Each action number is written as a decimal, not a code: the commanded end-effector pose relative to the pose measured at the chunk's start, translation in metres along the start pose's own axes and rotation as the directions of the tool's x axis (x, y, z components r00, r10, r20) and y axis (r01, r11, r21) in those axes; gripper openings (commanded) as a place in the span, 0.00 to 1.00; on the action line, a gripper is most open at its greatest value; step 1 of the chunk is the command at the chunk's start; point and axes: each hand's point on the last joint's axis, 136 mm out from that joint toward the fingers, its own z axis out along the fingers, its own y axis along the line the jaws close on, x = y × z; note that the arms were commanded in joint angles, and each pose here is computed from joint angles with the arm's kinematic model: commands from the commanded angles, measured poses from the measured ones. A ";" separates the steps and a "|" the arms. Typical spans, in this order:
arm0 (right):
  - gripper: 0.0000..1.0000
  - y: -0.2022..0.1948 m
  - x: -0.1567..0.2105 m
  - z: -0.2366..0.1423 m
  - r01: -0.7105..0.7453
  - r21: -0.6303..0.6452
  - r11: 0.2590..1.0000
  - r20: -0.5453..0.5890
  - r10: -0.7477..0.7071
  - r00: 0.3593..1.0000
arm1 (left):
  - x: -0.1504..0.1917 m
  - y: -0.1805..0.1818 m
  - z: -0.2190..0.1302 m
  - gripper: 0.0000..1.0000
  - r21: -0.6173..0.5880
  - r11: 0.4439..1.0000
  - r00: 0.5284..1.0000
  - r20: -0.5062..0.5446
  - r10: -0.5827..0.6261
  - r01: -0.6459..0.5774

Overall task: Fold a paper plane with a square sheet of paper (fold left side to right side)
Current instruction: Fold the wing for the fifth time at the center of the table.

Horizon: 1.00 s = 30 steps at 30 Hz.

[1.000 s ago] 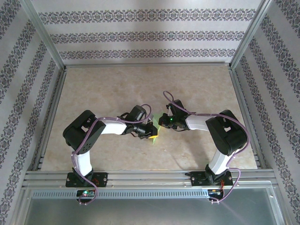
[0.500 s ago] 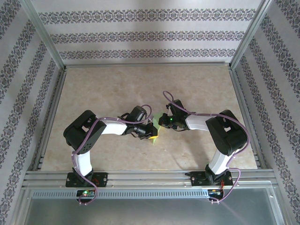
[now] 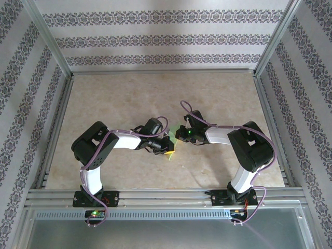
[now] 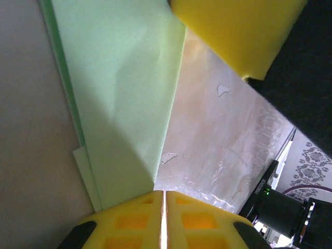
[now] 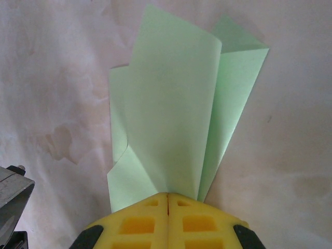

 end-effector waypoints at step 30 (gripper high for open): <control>0.00 0.027 0.016 -0.023 0.070 -0.120 0.990 0.002 -0.071 0.997 | 0.020 0.049 0.007 0.00 -0.260 0.966 0.999 -0.053 -0.008 -0.006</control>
